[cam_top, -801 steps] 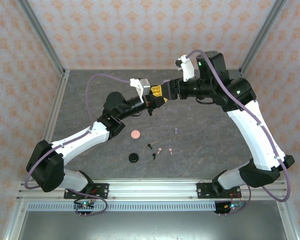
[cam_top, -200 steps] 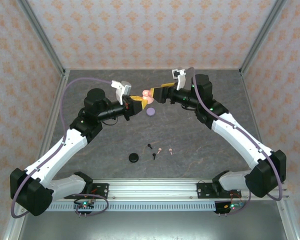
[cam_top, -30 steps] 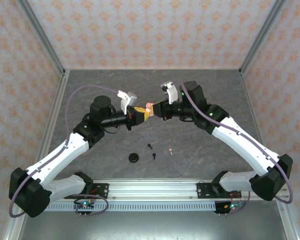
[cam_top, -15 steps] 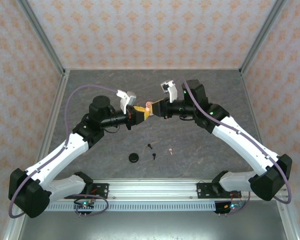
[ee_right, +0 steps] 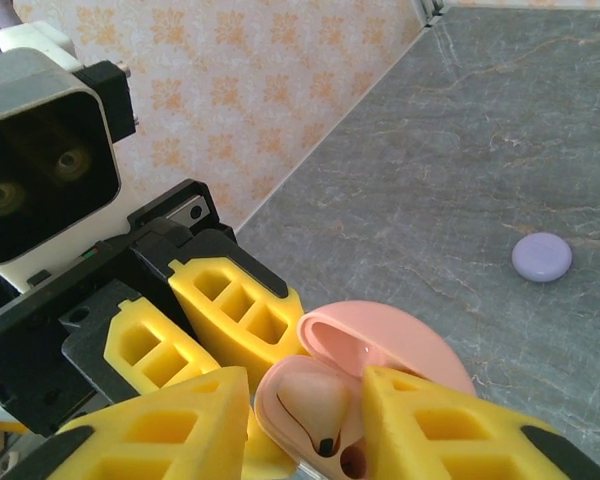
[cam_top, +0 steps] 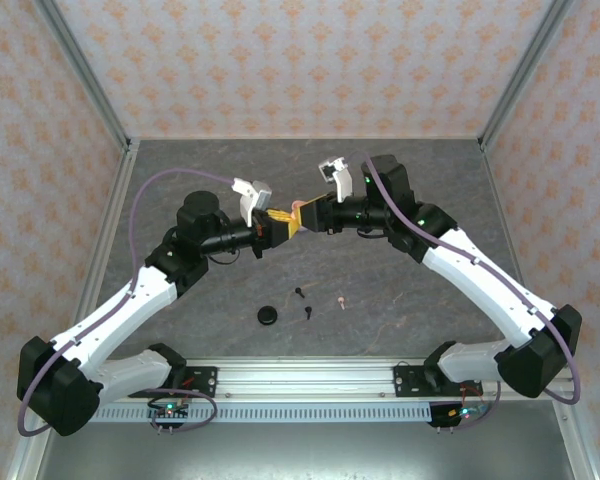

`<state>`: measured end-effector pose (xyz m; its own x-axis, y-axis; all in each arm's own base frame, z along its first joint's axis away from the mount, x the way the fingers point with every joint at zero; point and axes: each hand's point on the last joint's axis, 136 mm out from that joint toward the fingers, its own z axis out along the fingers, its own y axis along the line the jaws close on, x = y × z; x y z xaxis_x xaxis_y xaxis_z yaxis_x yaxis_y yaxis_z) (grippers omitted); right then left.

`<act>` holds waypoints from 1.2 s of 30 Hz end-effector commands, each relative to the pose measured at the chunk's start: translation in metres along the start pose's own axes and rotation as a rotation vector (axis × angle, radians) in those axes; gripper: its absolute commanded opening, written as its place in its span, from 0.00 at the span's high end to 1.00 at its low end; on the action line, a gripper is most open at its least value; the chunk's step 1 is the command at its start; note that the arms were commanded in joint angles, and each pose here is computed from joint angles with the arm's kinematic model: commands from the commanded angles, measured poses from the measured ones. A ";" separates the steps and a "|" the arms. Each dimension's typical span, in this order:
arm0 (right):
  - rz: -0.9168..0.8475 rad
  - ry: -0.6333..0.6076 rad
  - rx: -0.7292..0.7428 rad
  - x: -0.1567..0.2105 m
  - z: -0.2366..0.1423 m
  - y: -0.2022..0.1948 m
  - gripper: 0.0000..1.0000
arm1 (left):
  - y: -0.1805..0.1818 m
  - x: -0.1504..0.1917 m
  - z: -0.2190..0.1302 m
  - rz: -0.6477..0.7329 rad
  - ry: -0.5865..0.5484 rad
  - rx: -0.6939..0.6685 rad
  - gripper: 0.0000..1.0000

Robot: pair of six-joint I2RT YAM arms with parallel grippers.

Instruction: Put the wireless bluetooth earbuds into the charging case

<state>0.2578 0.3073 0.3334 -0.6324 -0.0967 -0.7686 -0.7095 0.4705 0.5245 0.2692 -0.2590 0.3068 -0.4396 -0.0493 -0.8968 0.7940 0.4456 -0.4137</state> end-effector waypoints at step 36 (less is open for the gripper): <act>0.390 0.738 0.750 0.242 0.000 -0.166 0.54 | -0.022 -0.039 -0.029 0.177 -0.169 -0.042 0.96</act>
<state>0.2269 0.2088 0.0733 -0.9790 -0.1845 -0.0864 -0.1975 0.9636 0.1805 0.2604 -0.2435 0.3428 -0.2647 -0.1078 -0.9583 0.8245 0.4900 -0.2829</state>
